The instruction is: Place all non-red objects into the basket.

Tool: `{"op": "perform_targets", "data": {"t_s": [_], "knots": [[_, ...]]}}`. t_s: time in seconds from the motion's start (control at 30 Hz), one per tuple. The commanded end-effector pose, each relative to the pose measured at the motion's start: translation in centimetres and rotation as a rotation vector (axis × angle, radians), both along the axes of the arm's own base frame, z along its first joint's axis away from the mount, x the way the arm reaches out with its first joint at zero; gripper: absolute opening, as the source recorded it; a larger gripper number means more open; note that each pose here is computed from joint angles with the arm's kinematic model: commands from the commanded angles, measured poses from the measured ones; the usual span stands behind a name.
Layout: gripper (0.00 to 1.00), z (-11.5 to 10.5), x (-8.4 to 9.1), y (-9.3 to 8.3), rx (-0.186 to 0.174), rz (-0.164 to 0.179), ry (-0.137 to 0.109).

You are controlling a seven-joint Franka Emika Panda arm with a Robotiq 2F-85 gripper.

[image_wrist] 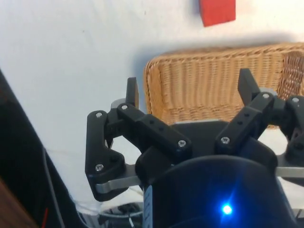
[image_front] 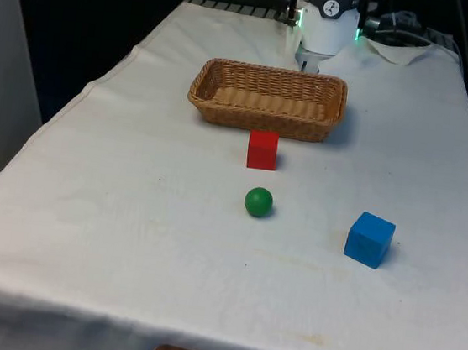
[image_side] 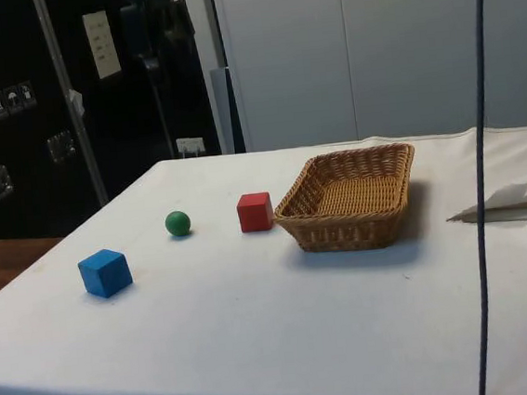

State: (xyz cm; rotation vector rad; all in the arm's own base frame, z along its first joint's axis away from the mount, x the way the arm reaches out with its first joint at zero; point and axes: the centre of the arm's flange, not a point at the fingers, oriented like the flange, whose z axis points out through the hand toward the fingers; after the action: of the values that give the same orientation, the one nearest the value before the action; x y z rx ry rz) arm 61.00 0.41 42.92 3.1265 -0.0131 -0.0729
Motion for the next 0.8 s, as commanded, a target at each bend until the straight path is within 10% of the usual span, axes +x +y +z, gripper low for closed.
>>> {"op": "perform_targets", "data": {"t_s": [0.0, 0.77], "knots": [[1.0, -0.7, 0.5, -0.4, 0.002, -0.004, -0.006], [1.0, -8.6, 5.0, -2.4, -0.045, -0.039, -0.068]]}}
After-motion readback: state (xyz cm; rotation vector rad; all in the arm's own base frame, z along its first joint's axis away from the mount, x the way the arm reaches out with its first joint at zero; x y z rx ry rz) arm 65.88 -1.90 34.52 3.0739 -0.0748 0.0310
